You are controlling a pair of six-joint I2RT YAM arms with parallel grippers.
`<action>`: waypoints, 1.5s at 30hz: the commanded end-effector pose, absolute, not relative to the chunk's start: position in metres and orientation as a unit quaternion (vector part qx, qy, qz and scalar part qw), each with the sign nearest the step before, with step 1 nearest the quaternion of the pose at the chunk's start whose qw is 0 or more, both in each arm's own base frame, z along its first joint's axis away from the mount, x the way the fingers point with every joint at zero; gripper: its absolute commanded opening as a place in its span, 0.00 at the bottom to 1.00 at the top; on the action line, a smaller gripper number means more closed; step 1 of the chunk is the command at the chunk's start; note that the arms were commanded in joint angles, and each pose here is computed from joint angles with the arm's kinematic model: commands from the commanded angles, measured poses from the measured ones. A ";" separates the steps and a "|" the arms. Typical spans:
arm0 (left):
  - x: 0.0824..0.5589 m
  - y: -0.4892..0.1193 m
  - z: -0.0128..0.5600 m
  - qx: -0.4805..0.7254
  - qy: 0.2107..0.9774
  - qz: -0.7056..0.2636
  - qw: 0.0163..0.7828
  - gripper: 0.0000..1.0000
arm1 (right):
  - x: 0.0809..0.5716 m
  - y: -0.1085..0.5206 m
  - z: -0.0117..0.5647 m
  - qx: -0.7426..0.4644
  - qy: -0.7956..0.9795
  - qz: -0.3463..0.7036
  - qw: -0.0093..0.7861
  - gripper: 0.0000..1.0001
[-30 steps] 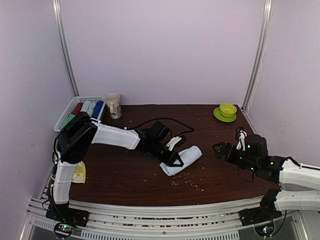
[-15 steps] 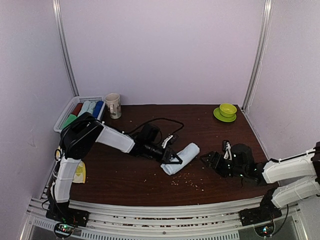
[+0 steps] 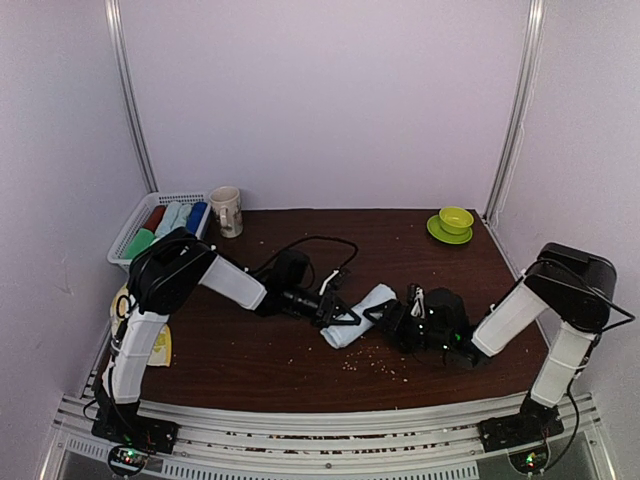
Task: Roll the towels
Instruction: Roll the towel at the center of the board, then pick up the towel from the center of the board.
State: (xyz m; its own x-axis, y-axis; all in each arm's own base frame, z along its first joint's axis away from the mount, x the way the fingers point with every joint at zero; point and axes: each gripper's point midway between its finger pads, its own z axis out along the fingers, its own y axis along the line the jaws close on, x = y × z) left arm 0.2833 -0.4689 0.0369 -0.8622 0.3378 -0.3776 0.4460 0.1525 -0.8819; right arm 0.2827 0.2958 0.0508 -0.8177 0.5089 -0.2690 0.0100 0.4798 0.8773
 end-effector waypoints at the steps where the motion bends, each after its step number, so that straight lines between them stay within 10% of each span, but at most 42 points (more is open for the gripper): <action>1: 0.270 -0.435 -0.042 0.182 0.820 -0.541 -0.043 0.00 | 0.290 0.314 0.048 0.180 0.798 0.526 0.234 0.81; 32: 0.279 -0.427 -0.027 0.144 0.778 -0.609 -0.055 0.00 | 0.315 0.356 0.016 0.194 0.814 0.502 0.218 0.75; 39: 0.272 -0.423 -0.024 0.153 0.776 -0.610 -0.056 0.00 | 0.319 0.364 0.032 0.172 0.789 0.539 0.239 0.49; 45: 0.268 -0.417 -0.024 0.163 0.785 -0.596 -0.050 0.22 | 0.316 0.358 0.046 0.158 0.768 0.562 0.262 0.07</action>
State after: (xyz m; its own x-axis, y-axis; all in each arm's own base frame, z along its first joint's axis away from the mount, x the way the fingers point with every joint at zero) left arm 0.2993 -0.4380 0.0476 -0.9088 0.2600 -0.3263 0.3505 0.0514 -0.9351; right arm 0.3308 0.3563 0.0584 -0.7899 0.5831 -0.1898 -0.0189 0.2863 0.9580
